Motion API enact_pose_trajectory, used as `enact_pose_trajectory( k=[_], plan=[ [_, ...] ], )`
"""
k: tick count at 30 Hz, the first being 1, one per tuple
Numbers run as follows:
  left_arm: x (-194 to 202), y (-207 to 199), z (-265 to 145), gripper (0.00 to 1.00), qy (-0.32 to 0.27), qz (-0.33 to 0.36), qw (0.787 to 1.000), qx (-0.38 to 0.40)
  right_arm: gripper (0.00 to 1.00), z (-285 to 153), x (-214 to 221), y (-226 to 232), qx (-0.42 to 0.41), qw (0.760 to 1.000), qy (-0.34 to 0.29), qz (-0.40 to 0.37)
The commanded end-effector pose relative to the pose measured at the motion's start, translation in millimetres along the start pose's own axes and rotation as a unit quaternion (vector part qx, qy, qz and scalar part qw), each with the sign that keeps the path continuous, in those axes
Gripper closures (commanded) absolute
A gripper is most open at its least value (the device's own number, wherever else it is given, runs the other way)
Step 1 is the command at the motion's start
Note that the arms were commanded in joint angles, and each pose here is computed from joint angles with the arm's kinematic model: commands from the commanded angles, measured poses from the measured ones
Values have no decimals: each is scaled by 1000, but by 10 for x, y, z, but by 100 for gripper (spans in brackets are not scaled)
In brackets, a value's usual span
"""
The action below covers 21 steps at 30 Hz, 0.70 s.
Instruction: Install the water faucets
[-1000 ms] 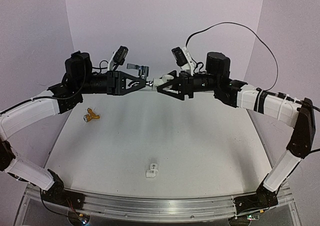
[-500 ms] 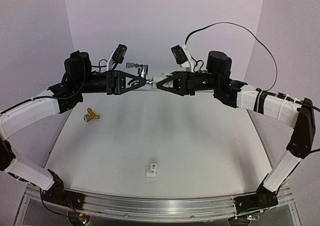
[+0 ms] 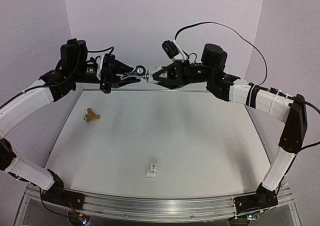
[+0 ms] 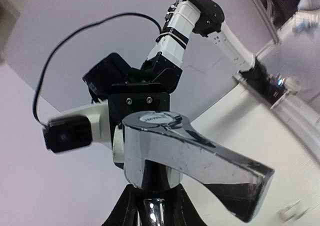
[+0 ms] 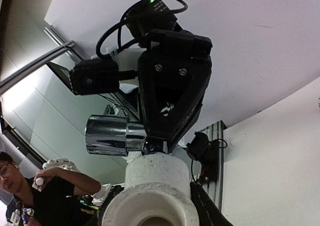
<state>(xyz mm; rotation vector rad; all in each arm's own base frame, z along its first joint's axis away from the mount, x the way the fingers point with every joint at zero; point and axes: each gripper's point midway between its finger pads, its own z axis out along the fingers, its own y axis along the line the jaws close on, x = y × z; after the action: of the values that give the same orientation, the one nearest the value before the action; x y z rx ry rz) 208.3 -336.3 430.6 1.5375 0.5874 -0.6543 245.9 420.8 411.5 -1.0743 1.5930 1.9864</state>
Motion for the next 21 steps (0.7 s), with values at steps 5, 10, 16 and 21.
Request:
enact_pose_trajectory(
  k=[5, 10, 16, 21],
  plan=[
    [-54, -20, -105, 100, 74, 568, 814, 90, 100, 65, -609, -6, -33, 992, -25, 117],
    [394, -212, -194, 100, 131, 642, 734, 179, 100, 0, -579, 24, -23, 992, -41, 115],
    [430, -351, -348, 100, 152, 642, 723, 205, 100, -7, -517, -121, -18, 987, -48, 154],
    [206, -374, -387, 100, 156, 570, 789, 168, 64, -112, -486, -127, -7, 985, -59, 163]
  ],
)
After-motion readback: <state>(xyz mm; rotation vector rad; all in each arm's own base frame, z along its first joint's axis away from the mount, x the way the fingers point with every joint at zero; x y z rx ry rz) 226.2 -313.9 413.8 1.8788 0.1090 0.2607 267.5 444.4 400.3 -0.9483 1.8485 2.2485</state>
